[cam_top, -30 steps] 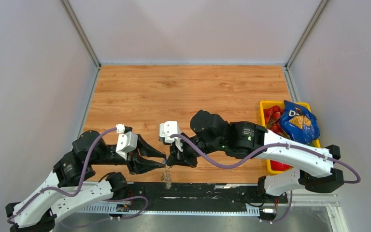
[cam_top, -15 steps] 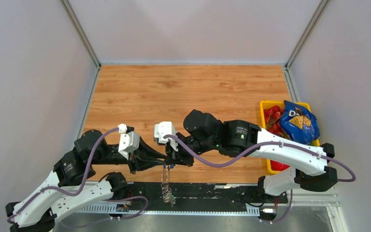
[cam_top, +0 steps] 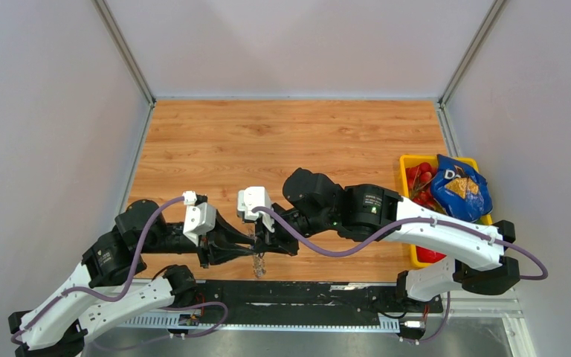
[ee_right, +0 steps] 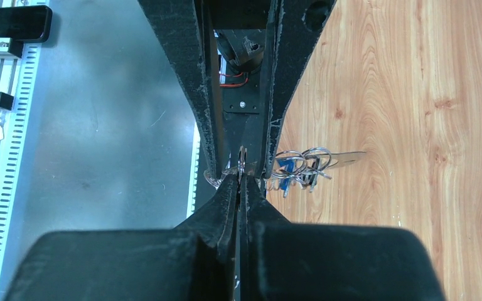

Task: Put the keys on the keyring

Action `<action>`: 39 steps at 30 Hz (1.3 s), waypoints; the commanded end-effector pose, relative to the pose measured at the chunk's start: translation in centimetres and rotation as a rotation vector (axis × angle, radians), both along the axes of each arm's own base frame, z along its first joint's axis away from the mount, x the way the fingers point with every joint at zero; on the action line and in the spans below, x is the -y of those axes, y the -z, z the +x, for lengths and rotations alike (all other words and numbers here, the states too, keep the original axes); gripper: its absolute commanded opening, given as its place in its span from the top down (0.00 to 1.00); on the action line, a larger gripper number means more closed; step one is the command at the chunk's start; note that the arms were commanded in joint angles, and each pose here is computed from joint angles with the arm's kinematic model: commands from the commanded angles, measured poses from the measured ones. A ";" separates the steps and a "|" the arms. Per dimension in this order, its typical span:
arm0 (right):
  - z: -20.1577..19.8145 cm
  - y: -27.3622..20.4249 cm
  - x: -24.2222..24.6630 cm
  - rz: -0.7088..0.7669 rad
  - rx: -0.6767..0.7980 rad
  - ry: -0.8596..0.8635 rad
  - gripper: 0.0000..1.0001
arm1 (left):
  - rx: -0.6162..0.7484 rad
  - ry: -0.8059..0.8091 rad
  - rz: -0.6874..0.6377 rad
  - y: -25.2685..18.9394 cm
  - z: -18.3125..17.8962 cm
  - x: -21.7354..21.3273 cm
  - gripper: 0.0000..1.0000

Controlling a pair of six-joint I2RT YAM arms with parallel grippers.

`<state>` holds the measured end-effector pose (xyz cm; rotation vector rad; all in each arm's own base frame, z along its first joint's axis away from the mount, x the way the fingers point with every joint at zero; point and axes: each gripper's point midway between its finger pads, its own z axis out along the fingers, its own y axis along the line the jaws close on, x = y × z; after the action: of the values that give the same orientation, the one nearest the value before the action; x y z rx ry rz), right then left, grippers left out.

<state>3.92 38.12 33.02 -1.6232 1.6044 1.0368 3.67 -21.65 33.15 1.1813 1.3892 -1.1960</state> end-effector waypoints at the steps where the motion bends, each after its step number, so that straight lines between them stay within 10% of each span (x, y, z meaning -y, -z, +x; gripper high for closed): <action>1: 0.3 -3.9 0.3 0.107 0.043 0.001 1.00 | 0.031 -0.005 -0.015 -1.2 -0.1 -0.4 0.65; 18: 0.0 -4.2 0.2 0.112 0.036 -0.012 1.00 | 0.036 -0.007 -0.014 -1.2 0.1 -0.2 0.68; 35: -0.3 -3.5 0.0 0.095 0.031 -0.030 1.00 | 0.050 0.010 -0.039 -1.5 0.3 0.6 1.00; 39: -1.0 -4.1 0.3 0.134 0.023 -0.042 0.84 | 0.074 0.020 -0.104 -2.2 0.2 0.8 1.00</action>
<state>3.83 37.58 33.39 -1.6369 1.6038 1.0285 3.80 -21.86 32.69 1.2002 1.3977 -1.1873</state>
